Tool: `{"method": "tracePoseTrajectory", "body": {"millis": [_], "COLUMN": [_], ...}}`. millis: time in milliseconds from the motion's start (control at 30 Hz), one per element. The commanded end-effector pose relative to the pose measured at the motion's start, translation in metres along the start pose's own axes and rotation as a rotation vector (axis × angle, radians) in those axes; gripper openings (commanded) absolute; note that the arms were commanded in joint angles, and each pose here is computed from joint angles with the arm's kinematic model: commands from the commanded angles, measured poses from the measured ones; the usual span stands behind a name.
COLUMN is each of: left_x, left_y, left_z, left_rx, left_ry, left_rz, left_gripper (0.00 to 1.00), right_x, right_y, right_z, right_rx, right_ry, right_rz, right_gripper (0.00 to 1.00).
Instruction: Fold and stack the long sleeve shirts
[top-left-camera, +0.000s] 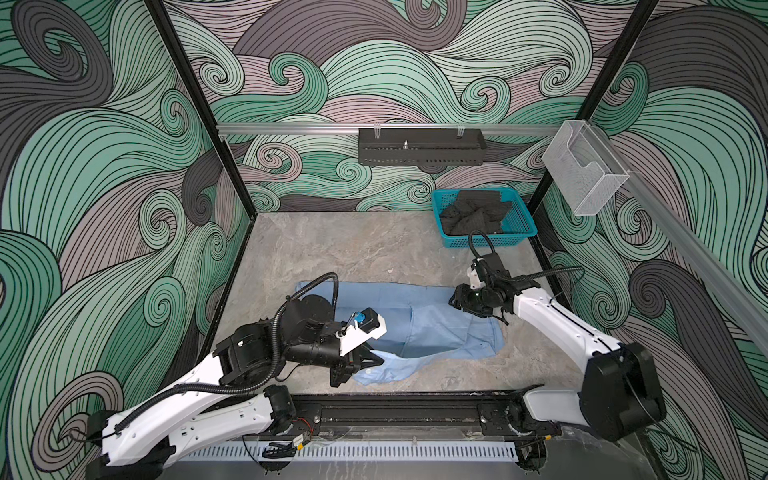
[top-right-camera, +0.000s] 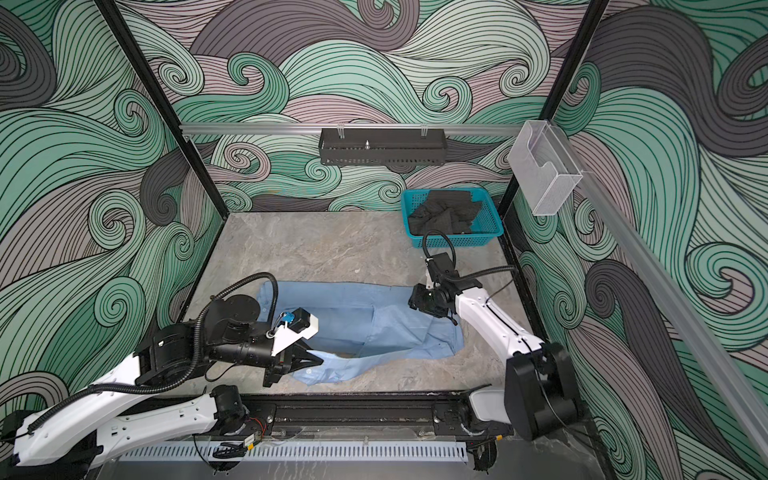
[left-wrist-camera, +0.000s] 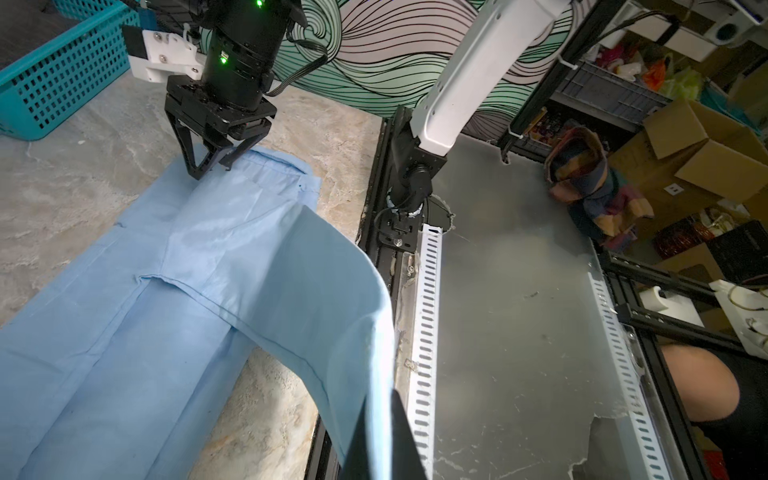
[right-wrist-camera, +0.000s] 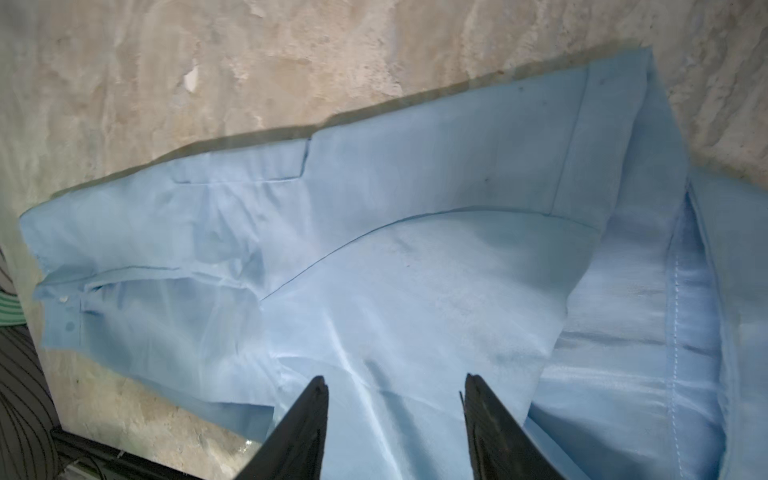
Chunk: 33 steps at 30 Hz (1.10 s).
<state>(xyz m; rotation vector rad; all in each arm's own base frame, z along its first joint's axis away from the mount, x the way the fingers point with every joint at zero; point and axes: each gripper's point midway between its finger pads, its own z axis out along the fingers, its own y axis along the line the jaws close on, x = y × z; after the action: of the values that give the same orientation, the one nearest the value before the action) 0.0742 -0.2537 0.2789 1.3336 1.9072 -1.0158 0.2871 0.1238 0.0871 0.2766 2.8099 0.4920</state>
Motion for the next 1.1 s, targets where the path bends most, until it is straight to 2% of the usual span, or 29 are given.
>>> {"method": "tracePoseTrajectory", "body": {"millis": [0, 267, 433, 700, 967, 1067], "left_x": [-0.016, -0.031, -0.028, 0.006, 0.062, 0.077], "left_y": [0.022, 0.063, 0.098, 0.159, 0.226, 0.243], "left_z": [0.000, -0.022, -0.033, -0.042, -0.083, -0.087], "left_rx": [-0.128, -0.296, -0.354, -0.474, -0.748, -0.786], "left_ry": [-0.028, -0.083, -0.073, 0.038, 0.082, 0.091], "left_rz": [-0.048, -0.105, -0.256, -0.498, -0.772, -0.841], "left_gripper": [0.00, 0.00, 0.00, 0.00, 0.00, 0.00], "right_x": [-0.018, -0.033, -0.037, -0.041, -0.047, -0.050], "right_y": [-0.007, -0.025, -0.044, -0.063, -0.072, -0.074], "right_z": [0.008, 0.039, 0.059, 0.071, 0.057, 0.056], "right_rx": [0.023, 0.094, 0.166, 0.236, 0.288, 0.298], "right_ry": [-0.003, 0.062, 0.110, 0.150, 0.118, 0.115], "right_rz": [0.037, 0.081, 0.115, 0.127, 0.105, 0.098], "right_gripper": [0.48, 0.40, 0.38, 0.32, 0.26, 0.24]}}
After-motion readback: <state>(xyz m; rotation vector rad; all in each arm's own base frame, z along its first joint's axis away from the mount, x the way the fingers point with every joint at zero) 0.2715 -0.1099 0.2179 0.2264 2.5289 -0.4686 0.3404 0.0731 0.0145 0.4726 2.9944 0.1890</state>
